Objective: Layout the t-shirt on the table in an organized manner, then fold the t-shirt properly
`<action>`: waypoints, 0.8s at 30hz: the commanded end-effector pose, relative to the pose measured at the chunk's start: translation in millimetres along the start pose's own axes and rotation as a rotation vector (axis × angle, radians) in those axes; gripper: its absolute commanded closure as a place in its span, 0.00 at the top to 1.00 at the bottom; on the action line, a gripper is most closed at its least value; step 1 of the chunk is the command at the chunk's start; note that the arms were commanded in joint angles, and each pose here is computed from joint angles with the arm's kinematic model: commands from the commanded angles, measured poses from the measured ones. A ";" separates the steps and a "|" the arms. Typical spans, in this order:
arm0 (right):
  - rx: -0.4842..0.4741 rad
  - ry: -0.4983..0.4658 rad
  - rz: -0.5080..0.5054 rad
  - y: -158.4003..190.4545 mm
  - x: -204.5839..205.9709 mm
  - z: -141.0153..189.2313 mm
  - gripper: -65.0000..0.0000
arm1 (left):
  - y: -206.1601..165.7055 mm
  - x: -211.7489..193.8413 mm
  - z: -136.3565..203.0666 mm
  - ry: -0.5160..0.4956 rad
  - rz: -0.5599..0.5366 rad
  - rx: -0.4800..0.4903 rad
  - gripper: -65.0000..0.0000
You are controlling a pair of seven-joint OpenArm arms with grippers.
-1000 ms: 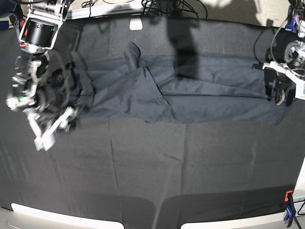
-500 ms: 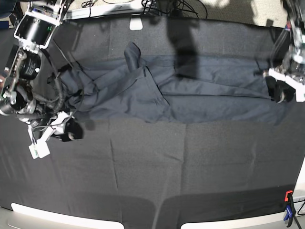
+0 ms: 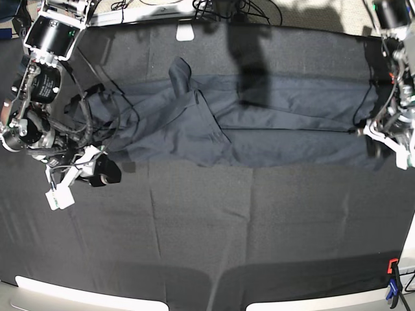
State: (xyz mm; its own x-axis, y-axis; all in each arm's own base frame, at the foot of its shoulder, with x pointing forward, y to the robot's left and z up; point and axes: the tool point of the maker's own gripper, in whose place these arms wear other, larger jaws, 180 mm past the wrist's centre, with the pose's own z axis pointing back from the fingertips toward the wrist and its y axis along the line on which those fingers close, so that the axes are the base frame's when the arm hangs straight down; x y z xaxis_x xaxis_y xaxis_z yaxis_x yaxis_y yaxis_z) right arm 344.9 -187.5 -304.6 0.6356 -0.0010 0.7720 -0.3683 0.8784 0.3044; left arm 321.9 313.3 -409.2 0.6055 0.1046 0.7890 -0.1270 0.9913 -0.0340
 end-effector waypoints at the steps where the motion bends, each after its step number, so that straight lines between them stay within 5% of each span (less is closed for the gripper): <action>1: 0.008 -0.056 0.036 1.7 19.8 5.7 0.37 | 11.2 14.0 1.4 -0.036 -0.007 0.019 0.32; 21: 0.009 -0.056 0.036 1.9 19.9 5.6 0.37 | 39.6 2.2 9.7 -0.003 -0.014 0.090 0.37; 24: 0.009 -0.056 0.036 1.9 19.9 5.6 0.37 | 29.4 -2.2 10.1 0.015 0.023 0.025 0.38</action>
State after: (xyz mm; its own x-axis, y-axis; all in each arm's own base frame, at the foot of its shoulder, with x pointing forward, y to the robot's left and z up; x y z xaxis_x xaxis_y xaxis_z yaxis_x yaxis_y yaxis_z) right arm 344.8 -187.6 -304.7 0.6359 -0.0007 0.7718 -0.3682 0.8786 0.3042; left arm 303.2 332.5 -417.4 0.6330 0.1500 0.7595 -0.1640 0.9848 -0.0579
